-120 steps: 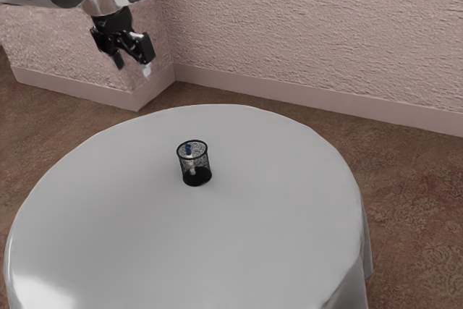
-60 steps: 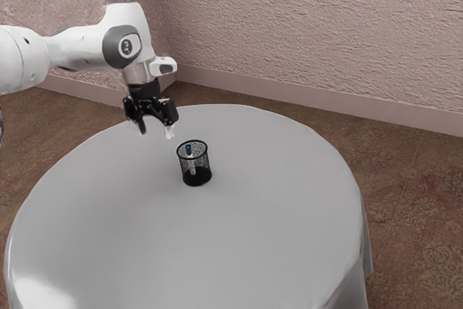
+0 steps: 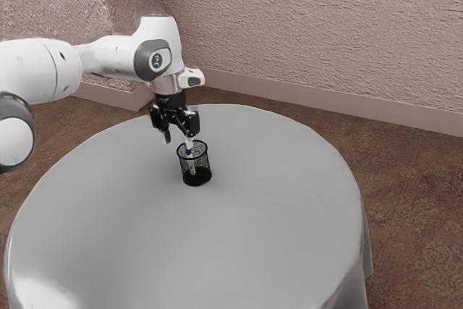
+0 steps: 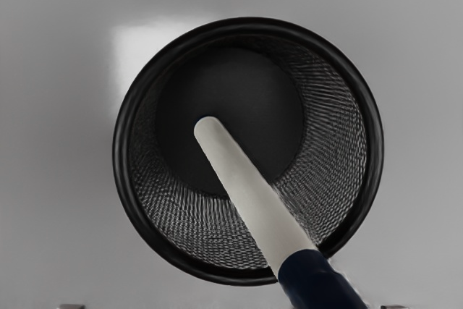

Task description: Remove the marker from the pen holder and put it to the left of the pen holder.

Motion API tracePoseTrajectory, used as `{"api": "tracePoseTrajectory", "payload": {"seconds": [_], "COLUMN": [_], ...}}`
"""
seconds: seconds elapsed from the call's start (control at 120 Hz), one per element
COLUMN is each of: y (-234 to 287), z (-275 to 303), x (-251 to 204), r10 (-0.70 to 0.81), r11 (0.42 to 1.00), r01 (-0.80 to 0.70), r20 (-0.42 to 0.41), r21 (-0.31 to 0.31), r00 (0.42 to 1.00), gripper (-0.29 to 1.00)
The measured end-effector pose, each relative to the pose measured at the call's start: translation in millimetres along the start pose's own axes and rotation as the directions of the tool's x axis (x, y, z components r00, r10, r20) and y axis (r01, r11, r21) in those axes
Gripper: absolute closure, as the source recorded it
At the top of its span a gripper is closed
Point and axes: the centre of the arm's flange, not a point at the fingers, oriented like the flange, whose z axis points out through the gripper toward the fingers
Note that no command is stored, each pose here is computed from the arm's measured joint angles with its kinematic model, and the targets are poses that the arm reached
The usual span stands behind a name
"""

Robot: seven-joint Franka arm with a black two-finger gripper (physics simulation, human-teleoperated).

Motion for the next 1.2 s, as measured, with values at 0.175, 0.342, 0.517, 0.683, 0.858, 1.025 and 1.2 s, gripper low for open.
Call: {"api": "tracePoseTrajectory", "payload": {"seconds": [0.175, 0.342, 0.517, 0.683, 0.858, 1.025, 1.2], "y": [2.2, 3.3, 7.6, 8.3, 8.0, 8.5, 9.2], "z": [5.9, 14.9, 16.6, 16.8, 16.3, 16.2, 15.0], "x": [5.3, 7.6, 8.9, 9.4, 10.0, 10.3, 10.2], "r10": [-0.011, -0.021, -0.026, -0.034, -0.041, -0.045, -0.047], "r11": [1.0, 1.0, 1.0, 0.999, 0.999, 0.999, 0.999], "r01": [0.011, 0.021, 0.026, 0.034, 0.041, 0.045, 0.047], "r20": [0.001, 0.011, 0.011, 0.008, 0.002, -0.001, -0.003], "r21": [0.009, 0.008, 0.008, 0.008, 0.008, 0.008, 0.011], "r00": [1.0, 1.0, 1.0, 0.999, 0.999, 0.999, 0.999], "gripper": [0.2, 0.25, 0.35, 0.45, 0.52, 0.6, 0.69]}}
